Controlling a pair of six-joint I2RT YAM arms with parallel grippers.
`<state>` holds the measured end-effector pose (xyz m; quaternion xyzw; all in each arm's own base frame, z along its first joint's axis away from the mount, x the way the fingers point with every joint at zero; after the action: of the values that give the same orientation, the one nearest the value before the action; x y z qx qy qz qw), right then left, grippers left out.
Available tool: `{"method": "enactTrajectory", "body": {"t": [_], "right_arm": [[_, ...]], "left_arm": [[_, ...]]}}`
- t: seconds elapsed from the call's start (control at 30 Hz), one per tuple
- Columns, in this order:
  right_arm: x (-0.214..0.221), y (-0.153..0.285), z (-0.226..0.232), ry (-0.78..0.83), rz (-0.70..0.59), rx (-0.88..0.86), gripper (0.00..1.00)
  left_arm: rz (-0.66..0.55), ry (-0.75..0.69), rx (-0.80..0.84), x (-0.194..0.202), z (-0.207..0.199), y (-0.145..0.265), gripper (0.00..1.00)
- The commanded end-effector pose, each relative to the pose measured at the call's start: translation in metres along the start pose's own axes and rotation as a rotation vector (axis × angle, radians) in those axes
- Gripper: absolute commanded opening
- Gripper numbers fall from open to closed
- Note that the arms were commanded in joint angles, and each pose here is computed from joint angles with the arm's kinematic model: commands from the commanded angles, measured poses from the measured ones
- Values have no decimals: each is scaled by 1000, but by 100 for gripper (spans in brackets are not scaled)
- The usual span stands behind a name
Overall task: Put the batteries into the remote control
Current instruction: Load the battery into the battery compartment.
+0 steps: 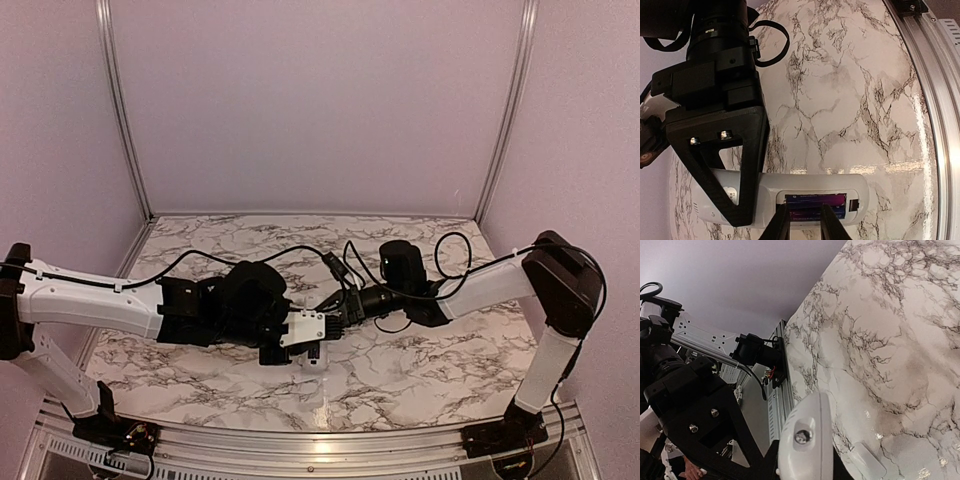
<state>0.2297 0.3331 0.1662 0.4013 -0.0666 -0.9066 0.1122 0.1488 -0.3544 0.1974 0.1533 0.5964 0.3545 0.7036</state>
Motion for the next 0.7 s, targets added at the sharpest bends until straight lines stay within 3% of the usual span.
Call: {"method": "enactTrajectory", "body": {"t": [0.0, 0.67], "right_arm": [[-17, -2, 15, 68, -19, -26, 0], [-20, -3, 18, 89, -15, -38, 0]], "left_arm": [[-26, 4, 6, -8, 4, -3, 21], [30, 20, -21, -3, 15, -13, 18]]}}
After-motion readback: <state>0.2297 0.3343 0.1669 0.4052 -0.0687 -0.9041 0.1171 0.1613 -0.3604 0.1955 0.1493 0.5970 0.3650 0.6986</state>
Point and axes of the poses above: each gripper's point midway between its finger pads, its own y axis back along the fingers, its own z axis along the line the jaws close on, x = y × z, the point moved 7 cm from there along y, back along the fingers, and after that the axes turned 15 degrees about y, right-handed, at the moved point
